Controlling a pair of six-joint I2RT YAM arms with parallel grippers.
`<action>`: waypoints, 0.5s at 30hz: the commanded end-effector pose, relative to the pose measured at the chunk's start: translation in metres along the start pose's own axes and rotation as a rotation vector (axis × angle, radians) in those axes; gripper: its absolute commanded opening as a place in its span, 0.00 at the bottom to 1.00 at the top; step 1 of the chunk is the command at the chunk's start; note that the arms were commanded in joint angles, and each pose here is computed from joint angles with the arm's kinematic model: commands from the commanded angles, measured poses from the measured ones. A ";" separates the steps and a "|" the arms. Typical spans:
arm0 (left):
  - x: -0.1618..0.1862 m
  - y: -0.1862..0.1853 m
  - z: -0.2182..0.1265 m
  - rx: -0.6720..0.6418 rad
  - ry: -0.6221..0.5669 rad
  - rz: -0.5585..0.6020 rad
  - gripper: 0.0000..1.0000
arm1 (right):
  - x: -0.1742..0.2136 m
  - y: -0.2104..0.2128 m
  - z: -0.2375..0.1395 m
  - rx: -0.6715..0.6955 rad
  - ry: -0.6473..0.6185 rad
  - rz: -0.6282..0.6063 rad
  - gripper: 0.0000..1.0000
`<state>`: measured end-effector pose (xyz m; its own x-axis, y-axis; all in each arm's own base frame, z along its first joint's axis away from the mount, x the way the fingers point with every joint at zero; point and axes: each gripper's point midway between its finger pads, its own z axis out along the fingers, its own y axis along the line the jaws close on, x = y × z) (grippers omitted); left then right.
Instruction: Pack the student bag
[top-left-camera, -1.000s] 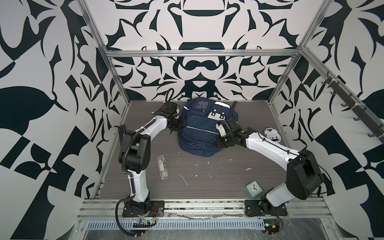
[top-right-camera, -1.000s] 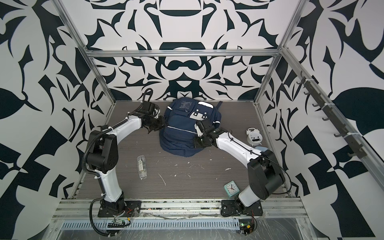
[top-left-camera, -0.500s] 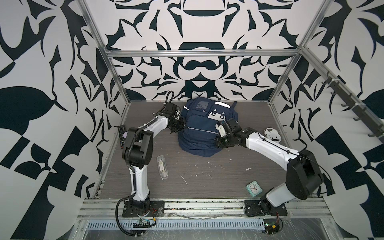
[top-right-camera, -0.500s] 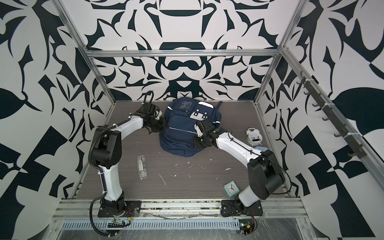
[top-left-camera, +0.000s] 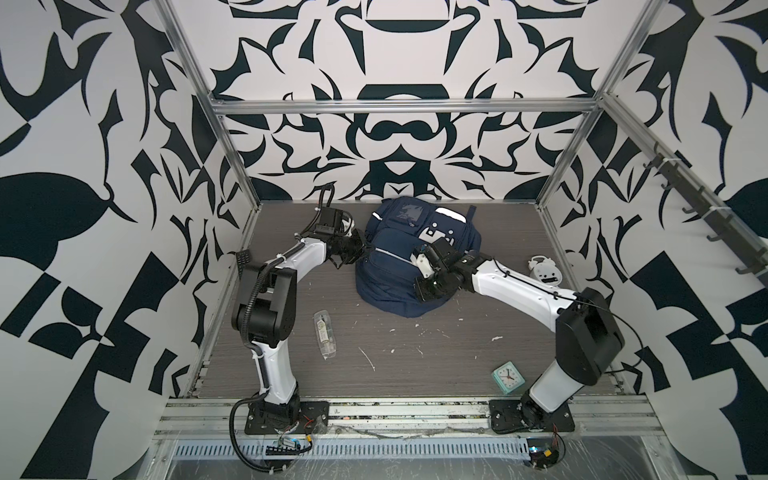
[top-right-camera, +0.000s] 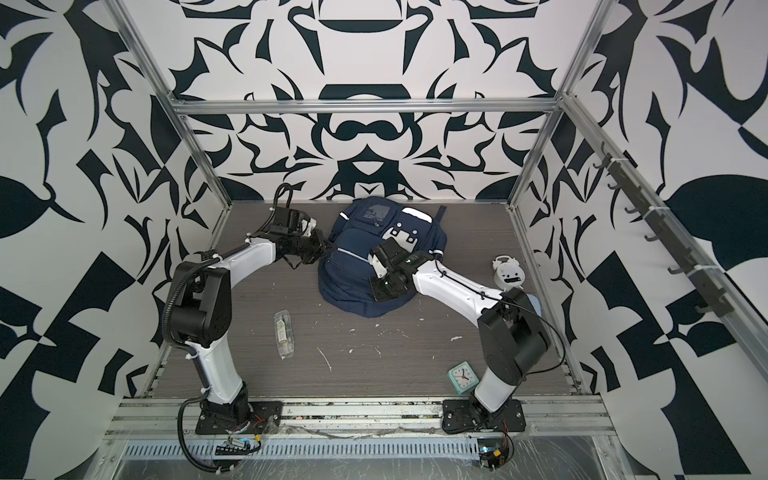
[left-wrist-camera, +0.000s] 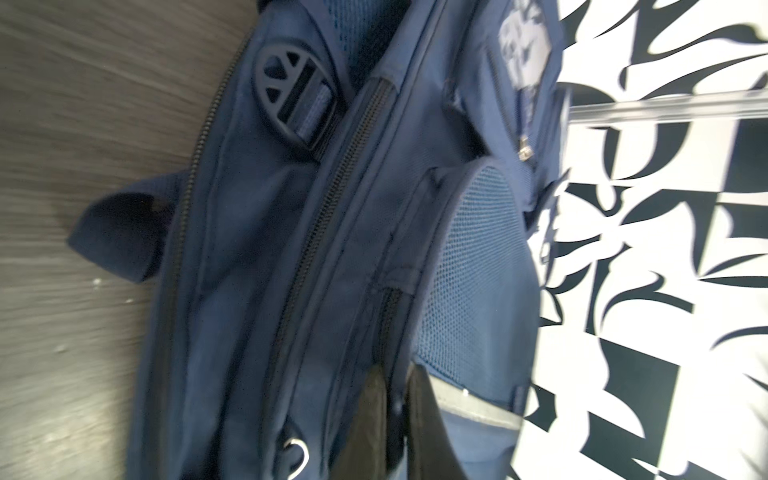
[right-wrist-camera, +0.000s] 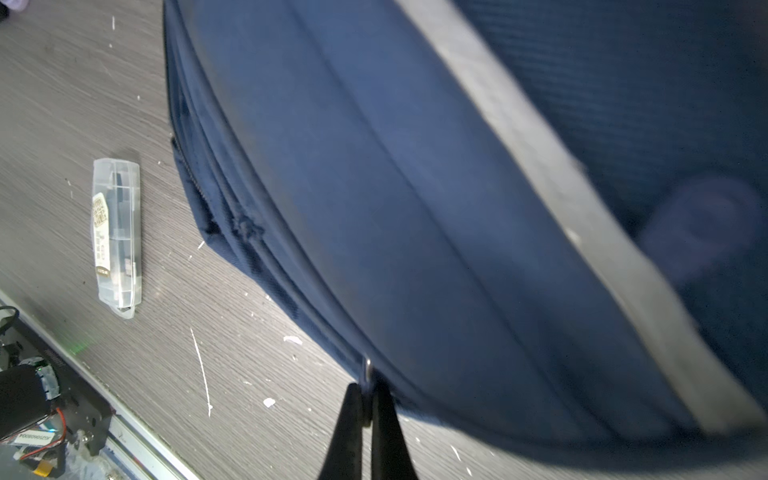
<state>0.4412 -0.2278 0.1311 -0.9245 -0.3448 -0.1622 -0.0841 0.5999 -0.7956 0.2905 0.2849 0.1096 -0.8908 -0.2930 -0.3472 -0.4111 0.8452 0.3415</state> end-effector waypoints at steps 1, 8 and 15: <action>-0.001 -0.045 -0.018 0.139 -0.022 0.030 0.00 | -0.027 0.038 -0.002 -0.102 -0.052 -0.053 0.00; -0.003 -0.023 -0.038 0.116 -0.066 -0.016 0.00 | -0.083 0.070 0.008 -0.181 -0.126 -0.022 0.00; -0.004 0.016 -0.073 0.070 -0.150 -0.088 0.00 | -0.107 0.078 0.017 -0.183 -0.144 -0.037 0.00</action>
<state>0.4212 -0.1806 0.1423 -0.8758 -0.4570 -0.1553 -0.1348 0.5405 -0.8305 0.3331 0.3772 0.1236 -0.8811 -0.2949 -0.3697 -0.4490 0.7671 0.4583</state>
